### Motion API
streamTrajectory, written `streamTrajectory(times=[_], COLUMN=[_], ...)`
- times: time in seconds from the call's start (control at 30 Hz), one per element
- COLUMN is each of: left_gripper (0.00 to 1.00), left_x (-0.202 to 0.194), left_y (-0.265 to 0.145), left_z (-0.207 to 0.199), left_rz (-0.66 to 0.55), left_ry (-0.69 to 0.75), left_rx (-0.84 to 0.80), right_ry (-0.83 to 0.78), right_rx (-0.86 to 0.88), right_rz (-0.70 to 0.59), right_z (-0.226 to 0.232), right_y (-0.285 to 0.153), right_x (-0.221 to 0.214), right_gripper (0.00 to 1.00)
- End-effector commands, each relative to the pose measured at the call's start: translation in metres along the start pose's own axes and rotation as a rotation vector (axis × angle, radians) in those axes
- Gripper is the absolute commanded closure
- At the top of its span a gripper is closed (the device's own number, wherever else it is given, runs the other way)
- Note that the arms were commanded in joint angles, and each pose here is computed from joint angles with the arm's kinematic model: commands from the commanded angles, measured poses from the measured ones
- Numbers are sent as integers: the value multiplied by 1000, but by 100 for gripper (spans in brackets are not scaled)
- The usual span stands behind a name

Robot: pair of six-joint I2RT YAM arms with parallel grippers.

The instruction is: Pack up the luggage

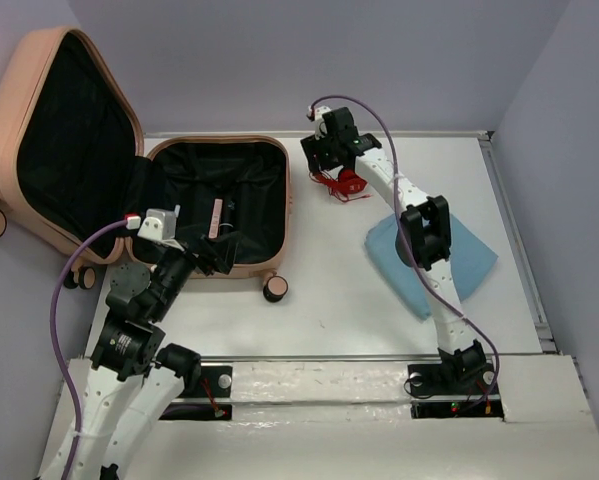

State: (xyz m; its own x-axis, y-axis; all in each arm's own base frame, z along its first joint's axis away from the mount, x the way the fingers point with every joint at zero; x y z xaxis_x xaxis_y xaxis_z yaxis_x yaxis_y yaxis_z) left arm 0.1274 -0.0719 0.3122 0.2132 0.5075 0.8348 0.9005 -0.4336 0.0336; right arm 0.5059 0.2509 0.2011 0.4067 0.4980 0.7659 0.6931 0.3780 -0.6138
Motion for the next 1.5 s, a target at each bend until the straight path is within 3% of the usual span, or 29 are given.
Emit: streamTrajectory(times=[0.0,0.1,0.17,0.2,0.3,0.33,0.5,0.6,0.63,0.77,0.87,0.93,0.97,1.0,1.03,1.07,1.2,1.23,1.33,1.37,1.43,1.47], left_gripper=[1,1,1,1,1,1,1,1,1,1,1,1,1,1,1,1,1,1,1,1,1,1], left_x=[11,10,10,10,10,10,10,12,12,13,14,16,16,17,19,19,19,20,19,18,17,17], left_y=[2,3,4,5,6,6,5,3,2,0,-1,-3,-4,-5,-7,-8,-10,-11,-11,-11,-11,-11], left_z=[-8,-7,-6,-5,-4,-4,-3,-4,-5,-6,-6,-6,-5,-5,-5,-4,-5,-6,-7,-8,-9,-9], left_rz=[-37,-36,-37,-33,-33,-31,-41,-52,-55,-66,-74,-89,-97,-107,-122,-127,-139,-143,-143,-142,-140,-133], left_ry=[14,15,14,14,11,13,10,10,10,8,5,3,-1,-2,-9,-12,-19,-21,-26,-29,-37,-38], left_rx=[-36,-30,-23,-23,-21,-23,-15,-17,-20,-28,-26,-19,-7,-3,7,12,7,2,-17,-24,-33,-41], right_ry=[-88,-89,-90,-89,-55,-48,-4,-16,-46,-96,-59,-3,6,11,13,19,32,44,149,209,309,380], right_rx=[49,62,43,24,-80,-100,-154,-78,-14,86,298,410,457,479,480,464,336,267,144,100,0,-168], right_rz=[102,170,207,200,156,128,-129,-269,-336,-467,-503,-561,-526,-533,-543,-543,-443,-398,-432,-331,-337,-213], right_z=[5,11,12,11,4,2,-12,9,30,79,140,172,191,201,213,212,200,185,144,130,102,78], right_y=[18,38,46,47,40,35,-38,-79,-105,-144,-137,-142,-118,-115,-115,-117,-121,-132,-180,-167,-205,-194], right_x=[-23,-49,-62,-62,-55,-49,20,47,64,102,117,138,131,134,139,141,117,101,87,48,25,-30], right_gripper=[28,31,44,51,87,93,93,93,93,93,93,81,51,33,8,3,2,2,5,6,10,12])
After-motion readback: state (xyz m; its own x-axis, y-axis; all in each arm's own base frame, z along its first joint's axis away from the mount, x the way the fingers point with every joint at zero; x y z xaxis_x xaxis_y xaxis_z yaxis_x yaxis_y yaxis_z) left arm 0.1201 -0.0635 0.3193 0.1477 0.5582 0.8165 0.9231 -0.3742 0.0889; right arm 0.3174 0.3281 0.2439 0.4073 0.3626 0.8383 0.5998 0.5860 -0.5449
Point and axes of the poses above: each gripper's point midway between its finger pads, its own y axis out along the fingers, its own z axis along the line the jaws close on, x = y × z, the point moved 10 cm from there along -y, back along the fingers, and after that the axes turned 14 degrees about -y, right-handed, at the moved point
